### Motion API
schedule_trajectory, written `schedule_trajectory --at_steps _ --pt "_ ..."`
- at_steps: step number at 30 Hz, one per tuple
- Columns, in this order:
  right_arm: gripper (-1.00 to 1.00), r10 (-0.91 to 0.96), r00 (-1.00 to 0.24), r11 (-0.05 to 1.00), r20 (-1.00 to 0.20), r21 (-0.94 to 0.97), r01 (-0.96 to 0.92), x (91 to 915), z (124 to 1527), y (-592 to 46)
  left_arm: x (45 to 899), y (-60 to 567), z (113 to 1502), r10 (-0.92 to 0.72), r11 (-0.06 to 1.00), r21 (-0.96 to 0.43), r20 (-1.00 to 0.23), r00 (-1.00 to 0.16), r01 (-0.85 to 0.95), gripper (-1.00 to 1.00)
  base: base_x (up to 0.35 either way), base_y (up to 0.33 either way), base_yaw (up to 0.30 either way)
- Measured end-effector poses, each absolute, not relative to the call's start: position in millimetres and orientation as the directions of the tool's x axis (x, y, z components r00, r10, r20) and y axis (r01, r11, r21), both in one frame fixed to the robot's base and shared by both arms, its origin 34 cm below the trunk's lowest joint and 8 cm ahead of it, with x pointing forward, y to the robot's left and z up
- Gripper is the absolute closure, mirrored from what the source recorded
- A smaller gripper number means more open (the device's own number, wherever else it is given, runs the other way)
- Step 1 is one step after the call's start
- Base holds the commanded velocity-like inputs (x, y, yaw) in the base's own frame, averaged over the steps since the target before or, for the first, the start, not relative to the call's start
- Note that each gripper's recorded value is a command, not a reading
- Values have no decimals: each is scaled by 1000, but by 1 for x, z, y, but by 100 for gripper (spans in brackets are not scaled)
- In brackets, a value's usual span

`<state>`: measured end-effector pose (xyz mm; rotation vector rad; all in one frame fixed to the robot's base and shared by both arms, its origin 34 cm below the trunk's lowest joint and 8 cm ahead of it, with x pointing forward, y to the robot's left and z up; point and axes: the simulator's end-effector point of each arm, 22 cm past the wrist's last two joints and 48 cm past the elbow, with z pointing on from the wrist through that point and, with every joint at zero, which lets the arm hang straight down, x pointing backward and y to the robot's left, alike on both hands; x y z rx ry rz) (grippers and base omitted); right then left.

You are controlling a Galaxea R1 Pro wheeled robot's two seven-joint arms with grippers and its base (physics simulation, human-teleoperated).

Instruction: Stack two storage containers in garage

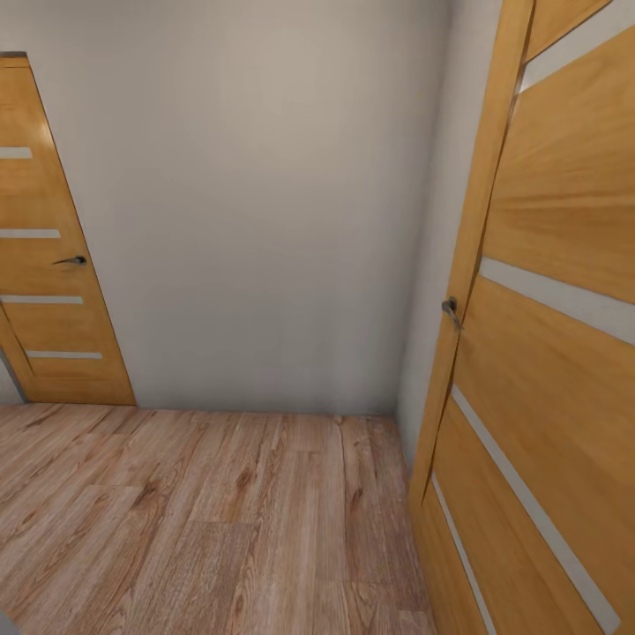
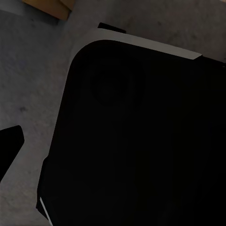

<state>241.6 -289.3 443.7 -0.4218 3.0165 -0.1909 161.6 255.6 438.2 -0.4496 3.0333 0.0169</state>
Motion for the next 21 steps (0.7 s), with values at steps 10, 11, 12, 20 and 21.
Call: schedule_trajectory --at_steps 10,11,12,20,21 --pt "-100 -281 -958 950 -56 -158 -269 239 444 -305 162 256 438 -288 957 1 -76 -955 -289 -100 0 0 0" --pt "-100 -281 -958 950 -55 -160 -269 239 444 -305 162 256 438 -288 957 1 -76 -955 -289 -100 0 0 85" --pt "-100 -283 -957 949 -60 -160 -270 240 445 -304 162 256 438 -288 957 1 -76 -955 -289 -100 0 0 151" --pt "-100 -290 -955 947 -62 -163 -277 241 445 -306 162 256 438 -288 957 1 -76 -955 -289 -100 0 0 209" --pt "-100 -290 -955 947 -62 -163 -277 241 445 -306 162 256 438 -288 957 1 -76 -955 -289 -100 0 0 103"
